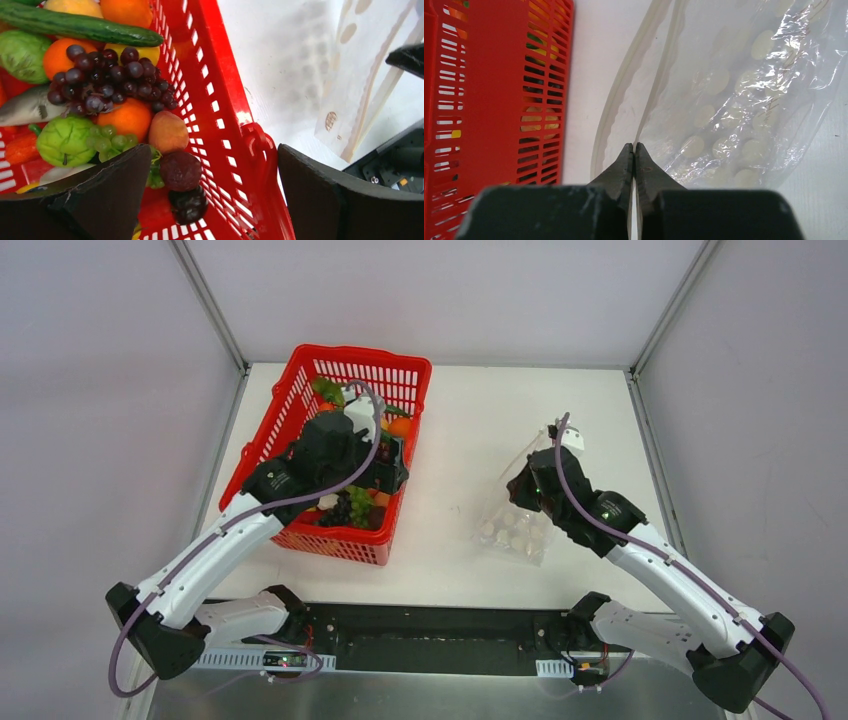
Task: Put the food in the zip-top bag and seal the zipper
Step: Move the bin to the center of the board.
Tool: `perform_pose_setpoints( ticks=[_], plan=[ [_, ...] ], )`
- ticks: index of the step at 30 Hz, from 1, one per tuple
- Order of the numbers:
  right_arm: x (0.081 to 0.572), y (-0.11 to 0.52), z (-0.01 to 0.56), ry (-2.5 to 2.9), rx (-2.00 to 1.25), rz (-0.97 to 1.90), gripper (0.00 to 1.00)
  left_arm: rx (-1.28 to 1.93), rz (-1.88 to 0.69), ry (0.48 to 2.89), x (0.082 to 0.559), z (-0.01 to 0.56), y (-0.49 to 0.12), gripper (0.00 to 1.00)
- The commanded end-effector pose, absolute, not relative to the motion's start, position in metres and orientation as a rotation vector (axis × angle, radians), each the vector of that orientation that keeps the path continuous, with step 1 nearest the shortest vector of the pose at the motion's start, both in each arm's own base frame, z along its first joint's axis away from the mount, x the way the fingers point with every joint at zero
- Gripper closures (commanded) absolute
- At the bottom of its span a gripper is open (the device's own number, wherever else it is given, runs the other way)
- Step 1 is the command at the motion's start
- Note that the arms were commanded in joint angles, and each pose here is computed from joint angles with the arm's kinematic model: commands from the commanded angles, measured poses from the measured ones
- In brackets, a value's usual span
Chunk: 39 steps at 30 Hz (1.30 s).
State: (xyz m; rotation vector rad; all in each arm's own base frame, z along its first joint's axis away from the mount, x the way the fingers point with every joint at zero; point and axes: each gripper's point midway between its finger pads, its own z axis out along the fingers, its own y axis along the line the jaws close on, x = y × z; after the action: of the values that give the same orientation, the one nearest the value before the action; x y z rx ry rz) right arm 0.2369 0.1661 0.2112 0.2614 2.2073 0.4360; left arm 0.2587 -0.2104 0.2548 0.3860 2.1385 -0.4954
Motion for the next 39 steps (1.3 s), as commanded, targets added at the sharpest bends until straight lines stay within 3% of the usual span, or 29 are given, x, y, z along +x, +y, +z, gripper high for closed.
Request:
perform_pose_setpoints(
  ticks=[1, 8, 15, 23, 32, 34, 39],
  plan=[
    [0.234, 0.171, 0.207, 2.228, 0.245, 0.46, 1.0, 0.11, -0.267, 2.094, 0.286, 0.265, -0.147, 0.01],
    [0.232, 0.184, 0.204, 2.259, 0.22, 0.517, 1.0, -0.073, -0.234, 2.26, 0.294, 0.206, -0.12, 0.05],
    [0.232, 0.186, 0.203, 2.265, 0.212, 0.524, 1.0, -0.025, -0.318, 2.229, 0.297, 0.218, -0.133, 0.06],
    [0.232, 0.185, 0.203, 2.257, 0.218, 0.527, 1.0, 0.39, -0.793, 2.232, 0.268, 0.23, -0.211, 0.1],
    [0.234, 0.181, 0.203, 2.245, 0.225, 0.505, 1.0, 0.714, -0.958, 2.19, 0.224, 0.239, -0.275, 0.14],
    [0.234, 0.18, 0.203, 2.243, 0.224, 0.501, 1.0, 0.72, -0.945, 2.176, 0.225, 0.244, -0.275, 0.14],
    [0.234, 0.177, 0.205, 2.235, 0.226, 0.485, 1.0, 0.574, -0.625, 2.188, 0.248, 0.246, -0.231, 0.08]
  ],
)
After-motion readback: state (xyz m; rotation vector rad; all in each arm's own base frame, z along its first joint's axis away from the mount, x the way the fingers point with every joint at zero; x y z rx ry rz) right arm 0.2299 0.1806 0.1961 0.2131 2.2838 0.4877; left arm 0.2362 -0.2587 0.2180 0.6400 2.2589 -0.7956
